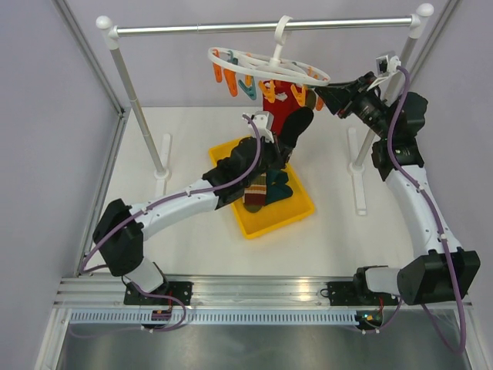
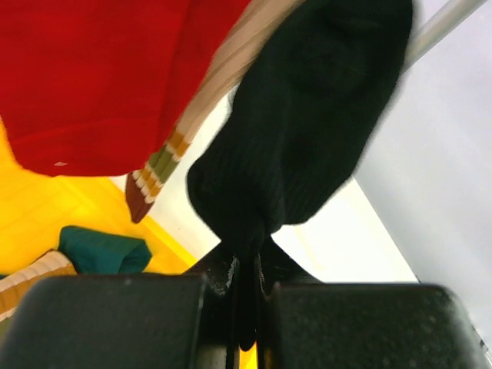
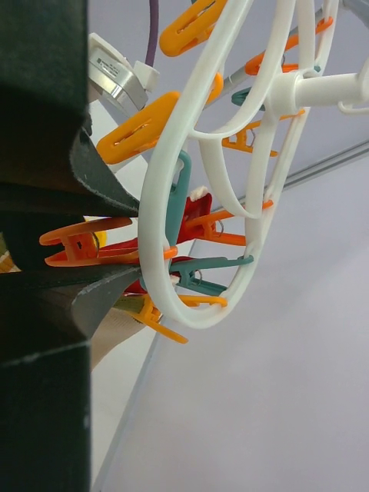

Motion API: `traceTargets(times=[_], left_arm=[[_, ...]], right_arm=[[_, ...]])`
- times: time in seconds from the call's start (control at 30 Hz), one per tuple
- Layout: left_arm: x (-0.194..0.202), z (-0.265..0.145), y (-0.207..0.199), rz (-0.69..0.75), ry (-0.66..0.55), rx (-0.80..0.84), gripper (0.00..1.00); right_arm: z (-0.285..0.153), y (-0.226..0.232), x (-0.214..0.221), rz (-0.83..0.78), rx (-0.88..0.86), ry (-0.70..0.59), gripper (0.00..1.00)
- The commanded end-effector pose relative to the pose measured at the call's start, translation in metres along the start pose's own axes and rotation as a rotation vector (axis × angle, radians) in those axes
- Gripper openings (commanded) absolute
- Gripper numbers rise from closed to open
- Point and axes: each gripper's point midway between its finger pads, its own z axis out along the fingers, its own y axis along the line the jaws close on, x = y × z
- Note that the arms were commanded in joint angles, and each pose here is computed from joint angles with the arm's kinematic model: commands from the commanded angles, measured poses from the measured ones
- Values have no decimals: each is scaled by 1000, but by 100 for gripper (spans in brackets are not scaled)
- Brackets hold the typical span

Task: Remove the socks clipped to the hanger

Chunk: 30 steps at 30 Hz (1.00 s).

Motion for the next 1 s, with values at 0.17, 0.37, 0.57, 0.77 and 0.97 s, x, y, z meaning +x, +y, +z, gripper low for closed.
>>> traceTargets(times=[0.17,0.37,0.57,0.77,0.97], left_arm=[[-9,-19,25,-44,-41,-60,2],[10,-19,62,-82,-10,-127,2],[25,-4,93,-94,18,-178,2],[44,11,119,-112,59,-214,11],[41,17,116,-93,48,-164,38]], right_arm=[[-12,4,-17,-66,48,-45,9],[-21,9,-18,-70,69,-59,10],[-31,17,-23,-75,78,-68,9],[-41,32,-35,-87,68,-93,10],[-51,44,-44,-100,64,-106,10]])
